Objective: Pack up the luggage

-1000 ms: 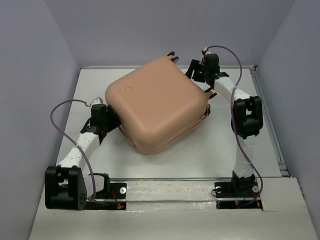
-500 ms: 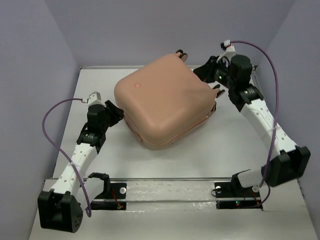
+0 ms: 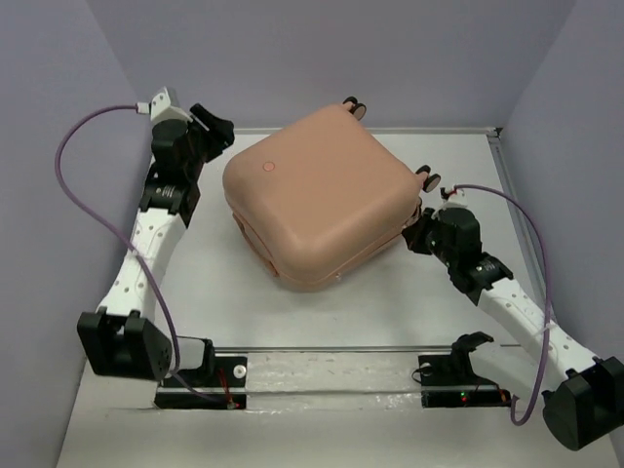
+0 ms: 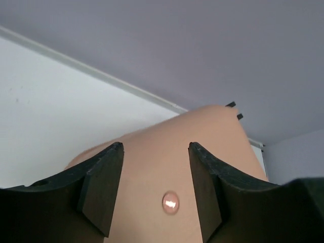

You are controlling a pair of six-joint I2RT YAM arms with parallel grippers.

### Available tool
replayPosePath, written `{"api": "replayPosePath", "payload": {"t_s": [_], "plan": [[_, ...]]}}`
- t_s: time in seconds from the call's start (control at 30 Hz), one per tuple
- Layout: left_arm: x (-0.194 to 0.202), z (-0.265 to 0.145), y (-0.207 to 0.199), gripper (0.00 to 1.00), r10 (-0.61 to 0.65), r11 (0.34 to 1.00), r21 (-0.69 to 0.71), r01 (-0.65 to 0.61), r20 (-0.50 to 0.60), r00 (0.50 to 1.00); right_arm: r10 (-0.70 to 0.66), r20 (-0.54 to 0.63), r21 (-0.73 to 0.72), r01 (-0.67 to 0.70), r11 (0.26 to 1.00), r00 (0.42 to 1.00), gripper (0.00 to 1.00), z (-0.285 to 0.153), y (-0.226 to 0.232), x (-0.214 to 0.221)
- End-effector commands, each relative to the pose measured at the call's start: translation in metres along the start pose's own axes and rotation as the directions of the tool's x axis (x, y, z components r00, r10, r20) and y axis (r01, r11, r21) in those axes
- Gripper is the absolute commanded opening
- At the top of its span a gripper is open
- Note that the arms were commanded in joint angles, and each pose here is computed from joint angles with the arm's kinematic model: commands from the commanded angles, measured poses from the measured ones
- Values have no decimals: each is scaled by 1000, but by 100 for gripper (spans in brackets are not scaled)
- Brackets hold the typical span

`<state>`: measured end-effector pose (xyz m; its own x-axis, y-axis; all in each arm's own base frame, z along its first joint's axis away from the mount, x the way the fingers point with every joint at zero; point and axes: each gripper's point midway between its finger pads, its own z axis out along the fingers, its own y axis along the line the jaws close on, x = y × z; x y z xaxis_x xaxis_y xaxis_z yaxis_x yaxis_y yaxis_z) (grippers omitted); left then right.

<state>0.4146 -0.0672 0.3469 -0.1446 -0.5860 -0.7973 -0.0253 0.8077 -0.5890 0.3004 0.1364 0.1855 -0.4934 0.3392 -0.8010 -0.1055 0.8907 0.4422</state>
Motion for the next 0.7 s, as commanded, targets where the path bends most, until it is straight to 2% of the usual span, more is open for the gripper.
{"api": "replayPosePath", "payload": {"t_s": [0.0, 0.03, 0.07, 0.1, 0.13, 0.17, 0.2, 0.23, 0.27, 0.3, 0.33, 0.47, 0.53, 0.57, 0.6, 0.67], "plan": [[-34, 55, -30, 68, 52, 995, 81, -51, -9, 999, 32, 83, 161, -45, 986, 996, 7, -9, -36, 0], [-4, 89, -6, 69, 86, 996, 25, -84, -117, 989, 35, 77, 171, -48, 984, 996, 7, -9, -39, 3], [3, 105, 0, 70, 99, 995, 17, -97, -154, 983, 38, 68, 175, -49, 983, 997, 7, -9, -41, 7], [-16, 115, -4, 71, 105, 994, 11, -105, -152, 983, 34, 44, 182, -41, 982, 998, 7, -5, -44, 15], [12, 146, 20, 71, 111, 993, -21, -119, -228, 967, 28, 28, 190, -33, 981, 999, 7, -2, -46, 19], [-1, 158, 9, 72, 124, 992, 21, -122, -215, 969, 23, 18, 192, -26, 981, 1000, 7, 2, -46, 19], [4, 168, 16, 72, 124, 992, 14, -125, -237, 964, 17, 9, 197, -18, 980, 1000, 7, 7, -47, 21], [34, 187, 39, 72, 113, 992, -25, -128, -316, 942, -7, -44, 188, 15, 982, 999, 7, 17, -47, 32], [25, 195, 35, 72, 134, 990, 10, -138, -303, 943, -10, -44, 177, 18, 984, 999, 7, 24, -44, 30], [48, 208, 49, 72, 125, 991, 1, -134, -356, 926, -14, -46, 163, 21, 986, 999, 7, 30, -39, 26], [52, 213, 50, 72, 143, 989, 20, -146, -367, 919, -17, -74, 174, 30, 984, 997, 7, 41, -42, 33], [75, 224, 53, 72, 152, 988, 68, -136, -427, 892, -27, -47, 131, 32, 991, 999, 7, 69, -27, 14], [95, 218, 64, 70, 126, 992, 35, -124, -468, 875, -43, -29, 79, 46, 996, 999, 7, 81, -17, 2], [127, 208, 83, 70, 102, 993, -3, -122, -531, 842, -53, 32, 21, 52, 998, 998, 7, 88, -2, -16], [118, 201, 68, 69, 103, 994, 13, -111, -492, 864, -68, 14, -6, 68, 998, 998, 7, 99, 2, -12], [129, 184, 72, 69, 59, 997, -6, -71, -480, 876, -69, 14, -46, 69, 997, 998, 7, 113, 7, -20]]}}
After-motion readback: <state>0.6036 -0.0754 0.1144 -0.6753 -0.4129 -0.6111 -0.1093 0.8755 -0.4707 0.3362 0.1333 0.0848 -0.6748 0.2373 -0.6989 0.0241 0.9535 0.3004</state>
